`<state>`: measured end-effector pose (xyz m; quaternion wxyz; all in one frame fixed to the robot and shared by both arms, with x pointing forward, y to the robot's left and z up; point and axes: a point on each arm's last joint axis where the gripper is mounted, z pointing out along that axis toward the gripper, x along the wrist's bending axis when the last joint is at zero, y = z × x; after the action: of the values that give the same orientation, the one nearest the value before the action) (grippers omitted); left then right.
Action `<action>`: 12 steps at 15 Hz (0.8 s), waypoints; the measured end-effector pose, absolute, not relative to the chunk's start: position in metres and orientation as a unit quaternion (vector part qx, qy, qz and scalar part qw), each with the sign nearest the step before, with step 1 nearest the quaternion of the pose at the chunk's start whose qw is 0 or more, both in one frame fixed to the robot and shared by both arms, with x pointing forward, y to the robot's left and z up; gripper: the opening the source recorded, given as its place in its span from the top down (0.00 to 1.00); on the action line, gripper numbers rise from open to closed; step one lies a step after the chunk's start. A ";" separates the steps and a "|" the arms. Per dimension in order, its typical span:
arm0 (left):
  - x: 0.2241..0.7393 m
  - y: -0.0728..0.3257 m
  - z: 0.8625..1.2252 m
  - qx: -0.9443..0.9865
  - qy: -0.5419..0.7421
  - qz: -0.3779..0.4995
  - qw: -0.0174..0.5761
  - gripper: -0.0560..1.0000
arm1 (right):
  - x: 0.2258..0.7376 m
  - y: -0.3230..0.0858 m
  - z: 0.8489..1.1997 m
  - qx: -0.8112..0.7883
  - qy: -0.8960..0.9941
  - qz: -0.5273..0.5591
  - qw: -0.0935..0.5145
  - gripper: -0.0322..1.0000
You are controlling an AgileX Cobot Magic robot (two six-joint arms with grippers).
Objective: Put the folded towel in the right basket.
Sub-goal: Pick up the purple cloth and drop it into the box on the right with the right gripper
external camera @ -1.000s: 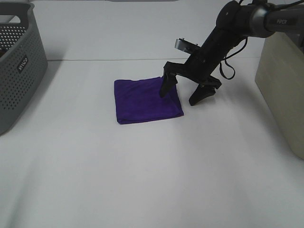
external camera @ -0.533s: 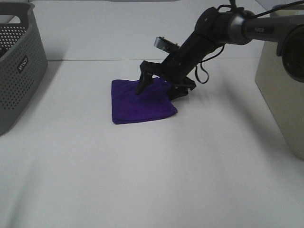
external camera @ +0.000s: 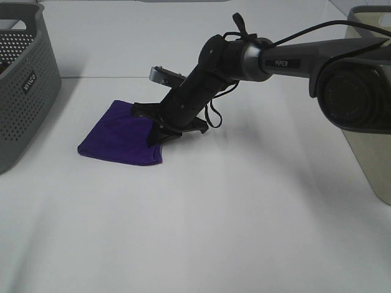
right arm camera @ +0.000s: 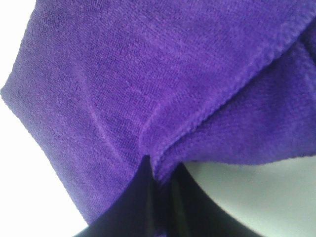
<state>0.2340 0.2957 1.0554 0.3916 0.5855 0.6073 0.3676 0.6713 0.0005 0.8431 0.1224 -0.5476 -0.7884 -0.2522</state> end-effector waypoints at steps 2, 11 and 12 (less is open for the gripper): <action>0.234 0.296 1.055 0.585 0.607 0.368 0.392 0.01 | 0.668 -0.001 0.850 -0.534 -0.802 -0.235 0.129 0.93; 0.234 0.296 1.055 0.585 0.607 0.368 0.392 0.01 | 0.646 -0.073 1.124 -0.439 -0.839 -0.320 -0.039 0.93; 0.234 0.296 1.055 0.585 0.607 0.368 0.392 0.01 | 0.644 -0.094 1.144 -0.447 -0.831 -0.323 -0.075 0.93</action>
<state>0.2340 0.2957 1.0554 0.3916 0.5855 0.6073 0.3676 0.6445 -0.0937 1.1438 -0.0753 -0.4472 -0.8308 -0.3226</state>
